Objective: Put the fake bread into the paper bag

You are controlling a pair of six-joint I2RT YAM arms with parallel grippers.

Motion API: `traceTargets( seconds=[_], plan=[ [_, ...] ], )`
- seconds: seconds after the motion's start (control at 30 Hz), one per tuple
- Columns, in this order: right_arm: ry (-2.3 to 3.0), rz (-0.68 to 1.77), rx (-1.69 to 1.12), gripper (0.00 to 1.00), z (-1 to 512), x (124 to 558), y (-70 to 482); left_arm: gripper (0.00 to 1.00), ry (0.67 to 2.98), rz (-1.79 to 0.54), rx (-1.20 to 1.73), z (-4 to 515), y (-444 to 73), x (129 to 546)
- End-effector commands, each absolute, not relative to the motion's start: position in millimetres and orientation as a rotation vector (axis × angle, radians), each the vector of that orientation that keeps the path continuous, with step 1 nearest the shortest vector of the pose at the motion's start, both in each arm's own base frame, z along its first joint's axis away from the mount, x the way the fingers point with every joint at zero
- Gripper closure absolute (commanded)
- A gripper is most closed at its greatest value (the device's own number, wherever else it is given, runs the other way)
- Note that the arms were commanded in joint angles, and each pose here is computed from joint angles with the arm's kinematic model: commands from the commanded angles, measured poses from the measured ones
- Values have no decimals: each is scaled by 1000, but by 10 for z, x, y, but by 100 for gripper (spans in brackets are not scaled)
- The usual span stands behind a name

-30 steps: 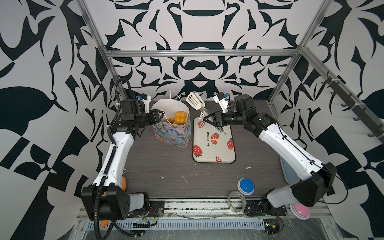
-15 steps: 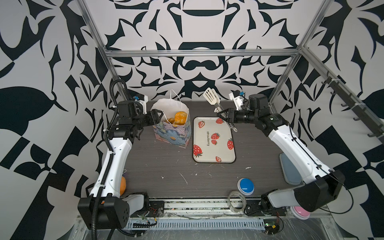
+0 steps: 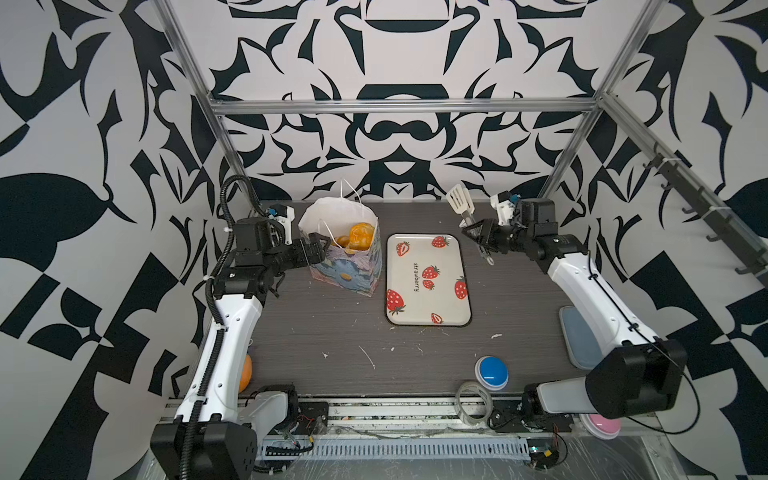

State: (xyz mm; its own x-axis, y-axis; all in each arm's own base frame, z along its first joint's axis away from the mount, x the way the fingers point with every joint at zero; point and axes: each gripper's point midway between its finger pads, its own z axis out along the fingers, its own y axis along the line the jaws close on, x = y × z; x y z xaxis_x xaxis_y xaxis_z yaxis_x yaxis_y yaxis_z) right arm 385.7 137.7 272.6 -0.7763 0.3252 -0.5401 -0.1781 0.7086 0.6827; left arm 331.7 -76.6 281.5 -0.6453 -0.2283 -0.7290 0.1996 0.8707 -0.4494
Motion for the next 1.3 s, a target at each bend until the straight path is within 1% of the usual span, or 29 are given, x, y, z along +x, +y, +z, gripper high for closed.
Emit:
traceTargets(
  seconds=[0.0,0.23,0.43,0.53,0.6,0.7,0.97,1.27],
  plan=[
    [2178,955,123,64,2898,3946,1273,1,2227,-621,-45,2663,-737,3222],
    [2279,791,235,64,2510,4010,1026,1,2252,-605,-101,2478,-691,3169],
    [2349,673,310,64,2158,4012,876,1,2282,-523,-216,2260,-538,3167],
    [2387,619,338,65,1974,3990,806,1,2305,-470,-328,2144,-421,3172],
    [2418,574,365,65,1829,3951,750,1,2320,-496,-352,2081,-444,3185],
    [2446,548,392,65,1656,3909,713,1,2312,-526,-368,2009,-470,3199],
    [2520,460,425,65,1298,3794,615,1,2288,-503,-401,1853,-419,3179],
    [2566,437,440,65,1043,3782,595,1,2260,-413,-374,1753,-316,3146]
  ],
)
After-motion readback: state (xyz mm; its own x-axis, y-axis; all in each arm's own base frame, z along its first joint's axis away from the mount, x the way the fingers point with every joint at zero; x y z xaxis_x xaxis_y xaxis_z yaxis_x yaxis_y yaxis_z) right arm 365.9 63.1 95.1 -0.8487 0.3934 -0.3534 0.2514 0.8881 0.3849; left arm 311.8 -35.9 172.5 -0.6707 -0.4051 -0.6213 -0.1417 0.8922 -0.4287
